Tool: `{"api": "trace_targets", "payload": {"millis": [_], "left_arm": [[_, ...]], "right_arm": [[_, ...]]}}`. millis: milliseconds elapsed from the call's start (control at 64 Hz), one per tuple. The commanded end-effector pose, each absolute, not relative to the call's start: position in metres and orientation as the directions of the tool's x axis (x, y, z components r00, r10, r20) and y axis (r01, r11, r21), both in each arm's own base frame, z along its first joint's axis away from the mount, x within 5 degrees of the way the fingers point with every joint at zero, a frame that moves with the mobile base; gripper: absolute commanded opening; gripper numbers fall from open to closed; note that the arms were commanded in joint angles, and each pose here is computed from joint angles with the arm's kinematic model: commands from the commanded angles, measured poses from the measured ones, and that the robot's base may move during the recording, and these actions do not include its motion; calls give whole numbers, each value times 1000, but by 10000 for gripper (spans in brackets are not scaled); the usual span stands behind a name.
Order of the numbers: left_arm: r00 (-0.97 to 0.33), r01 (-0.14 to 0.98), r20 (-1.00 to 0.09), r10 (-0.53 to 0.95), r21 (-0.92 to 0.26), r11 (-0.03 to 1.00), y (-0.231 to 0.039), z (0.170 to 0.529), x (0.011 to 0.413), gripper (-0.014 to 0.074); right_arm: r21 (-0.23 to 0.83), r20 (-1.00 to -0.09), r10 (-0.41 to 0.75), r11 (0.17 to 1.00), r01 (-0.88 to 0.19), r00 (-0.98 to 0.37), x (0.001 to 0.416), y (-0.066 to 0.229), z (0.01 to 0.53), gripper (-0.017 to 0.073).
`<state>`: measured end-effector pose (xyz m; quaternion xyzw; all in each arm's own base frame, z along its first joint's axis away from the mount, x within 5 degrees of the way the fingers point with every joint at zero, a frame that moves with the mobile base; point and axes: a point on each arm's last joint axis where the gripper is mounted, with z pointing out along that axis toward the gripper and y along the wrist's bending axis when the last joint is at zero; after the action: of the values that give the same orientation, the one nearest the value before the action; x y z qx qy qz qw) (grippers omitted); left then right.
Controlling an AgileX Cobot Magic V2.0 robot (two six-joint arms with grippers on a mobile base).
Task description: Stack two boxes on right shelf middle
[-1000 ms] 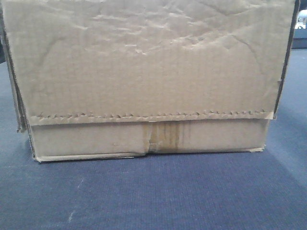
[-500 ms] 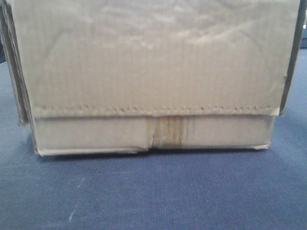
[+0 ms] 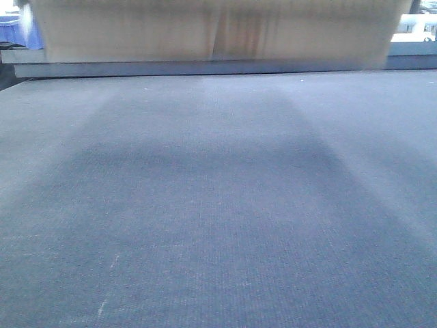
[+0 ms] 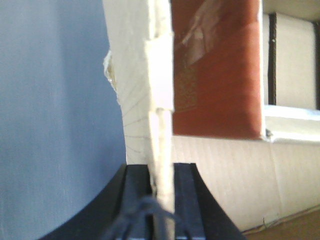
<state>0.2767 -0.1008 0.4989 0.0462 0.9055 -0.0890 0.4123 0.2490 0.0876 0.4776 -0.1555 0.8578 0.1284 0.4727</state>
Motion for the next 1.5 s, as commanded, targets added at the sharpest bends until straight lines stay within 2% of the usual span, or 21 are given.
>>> {"api": "trace_targets", "payload": {"millis": [0, 141, 1484], "left_arm": [[-563, 205, -826, -18, -161, 965, -101, 527, 255, -111], [-525, 229, -851, -28, -173, 958, -101, 541, 244, -111], [-516, 230, -856, -29, -171, 958, -101, 541, 246, -111]], "right_arm": [[55, -898, -130, 915, -399, -421, 233, 83, 503, -154], [48, -920, -117, 914, -403, -374, 221, 79, 519, -154], [47, -923, -114, 914, -403, -368, 219, 78, 520, -154]]}}
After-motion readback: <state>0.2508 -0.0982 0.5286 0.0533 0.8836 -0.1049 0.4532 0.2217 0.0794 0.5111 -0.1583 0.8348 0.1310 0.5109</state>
